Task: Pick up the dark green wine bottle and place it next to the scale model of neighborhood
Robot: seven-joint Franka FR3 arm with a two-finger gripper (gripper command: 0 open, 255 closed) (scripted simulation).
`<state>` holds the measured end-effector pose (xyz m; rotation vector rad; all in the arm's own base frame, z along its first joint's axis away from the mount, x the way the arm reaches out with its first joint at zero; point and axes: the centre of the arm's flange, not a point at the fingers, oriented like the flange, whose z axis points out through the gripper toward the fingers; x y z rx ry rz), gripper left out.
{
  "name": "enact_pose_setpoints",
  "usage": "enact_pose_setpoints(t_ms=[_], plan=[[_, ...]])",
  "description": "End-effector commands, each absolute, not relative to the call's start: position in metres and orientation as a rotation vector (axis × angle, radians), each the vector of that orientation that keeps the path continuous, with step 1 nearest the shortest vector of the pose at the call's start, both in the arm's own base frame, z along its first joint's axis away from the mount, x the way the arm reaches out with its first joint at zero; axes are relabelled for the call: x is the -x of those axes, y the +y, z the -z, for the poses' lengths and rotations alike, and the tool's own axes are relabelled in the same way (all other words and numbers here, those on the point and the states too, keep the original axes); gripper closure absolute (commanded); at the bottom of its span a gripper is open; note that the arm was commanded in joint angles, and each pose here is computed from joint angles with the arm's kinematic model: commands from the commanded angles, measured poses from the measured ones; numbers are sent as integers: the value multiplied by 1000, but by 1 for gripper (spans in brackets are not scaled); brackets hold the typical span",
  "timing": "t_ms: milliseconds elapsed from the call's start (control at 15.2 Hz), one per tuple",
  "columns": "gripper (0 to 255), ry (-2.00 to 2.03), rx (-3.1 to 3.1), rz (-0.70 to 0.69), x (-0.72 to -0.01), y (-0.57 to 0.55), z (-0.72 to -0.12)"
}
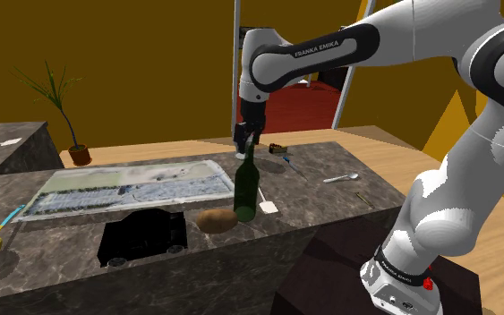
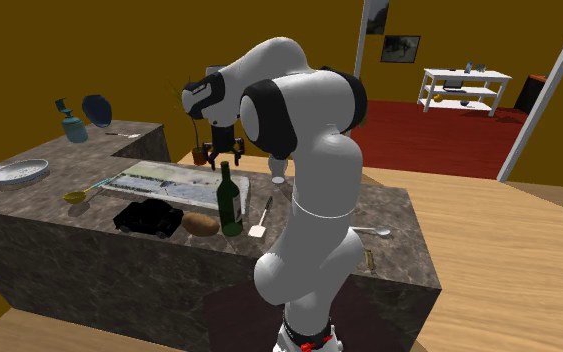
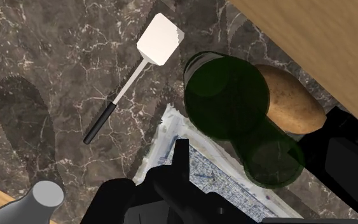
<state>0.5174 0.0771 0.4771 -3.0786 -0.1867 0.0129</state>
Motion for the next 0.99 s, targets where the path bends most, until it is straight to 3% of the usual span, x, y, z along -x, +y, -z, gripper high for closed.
enact_pose_setpoints(t_ms=[0, 396, 924], plan=[[0, -187, 3079, -13, -517, 77, -477], [0, -187, 3079, -13, -518, 74, -527], [0, -187, 3079, -13, -518, 74, -527]])
